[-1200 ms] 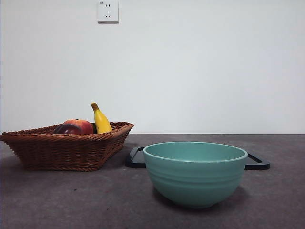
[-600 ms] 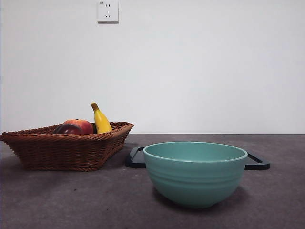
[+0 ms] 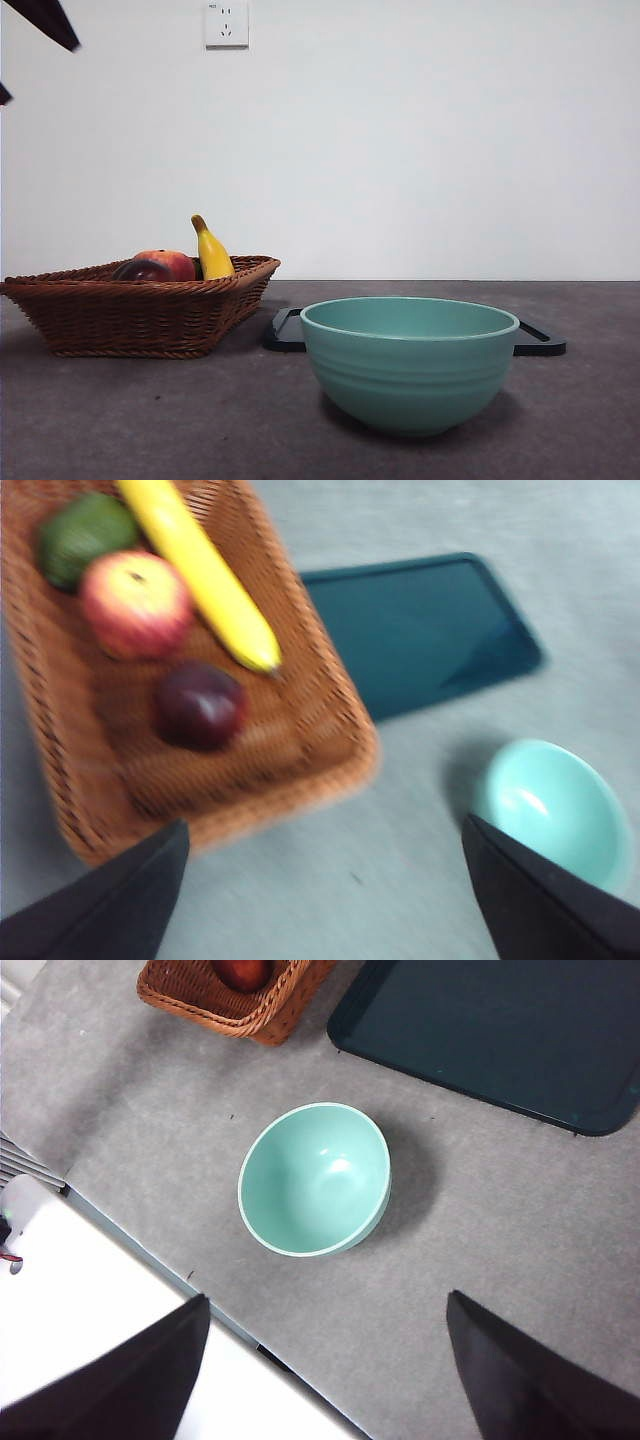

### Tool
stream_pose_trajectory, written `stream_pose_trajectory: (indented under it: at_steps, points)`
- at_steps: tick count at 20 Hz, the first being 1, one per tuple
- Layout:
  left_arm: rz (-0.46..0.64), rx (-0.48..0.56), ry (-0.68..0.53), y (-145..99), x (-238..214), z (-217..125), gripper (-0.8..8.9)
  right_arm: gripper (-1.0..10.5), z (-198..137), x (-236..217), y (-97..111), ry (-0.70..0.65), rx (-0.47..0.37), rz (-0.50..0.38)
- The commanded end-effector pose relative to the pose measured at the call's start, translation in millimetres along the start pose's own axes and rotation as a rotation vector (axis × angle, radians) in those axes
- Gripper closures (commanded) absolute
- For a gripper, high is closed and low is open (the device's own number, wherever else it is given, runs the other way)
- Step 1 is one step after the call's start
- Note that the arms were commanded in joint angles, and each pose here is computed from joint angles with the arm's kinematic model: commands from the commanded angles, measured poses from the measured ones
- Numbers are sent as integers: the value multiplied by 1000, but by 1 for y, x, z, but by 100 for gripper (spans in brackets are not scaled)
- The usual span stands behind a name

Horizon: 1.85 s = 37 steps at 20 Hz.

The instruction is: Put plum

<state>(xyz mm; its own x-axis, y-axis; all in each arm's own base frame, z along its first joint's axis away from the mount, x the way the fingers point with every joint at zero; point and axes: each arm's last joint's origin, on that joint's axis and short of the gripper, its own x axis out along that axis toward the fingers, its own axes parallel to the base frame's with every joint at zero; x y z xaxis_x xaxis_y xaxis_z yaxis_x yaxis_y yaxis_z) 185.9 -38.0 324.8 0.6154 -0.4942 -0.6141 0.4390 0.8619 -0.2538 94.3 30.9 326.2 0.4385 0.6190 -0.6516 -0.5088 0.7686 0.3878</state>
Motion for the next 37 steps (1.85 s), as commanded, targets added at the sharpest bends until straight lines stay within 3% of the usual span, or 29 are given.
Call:
stream_pose_trajectory:
  at_steps: [1, 8, 20, 29, 31, 37]
  points:
    - [19, 9, 1, 1, 13, 21, 377, 568, 4, -3, 2, -17, -15, 4]
    - [103, 43, 144, 16, 82, 52, 377, 568, 4, -3, 2, -17, -15, 4]
    - [129, 41, 323, 50, 181, 30, 376, 568, 4, -3, 2, -17, -15, 4]
    - [125, 38, 352, 56, 200, 22, 388, 568, 4, -3, 2, -17, -15, 4]
    - [124, 40, 353, 55, 201, 22, 497, 568, 4, -3, 2, -18, -16, 4]
    - [115, 46, 350, 49, 195, 25, 543, 568, 4, -3, 2, -18, -16, 4]
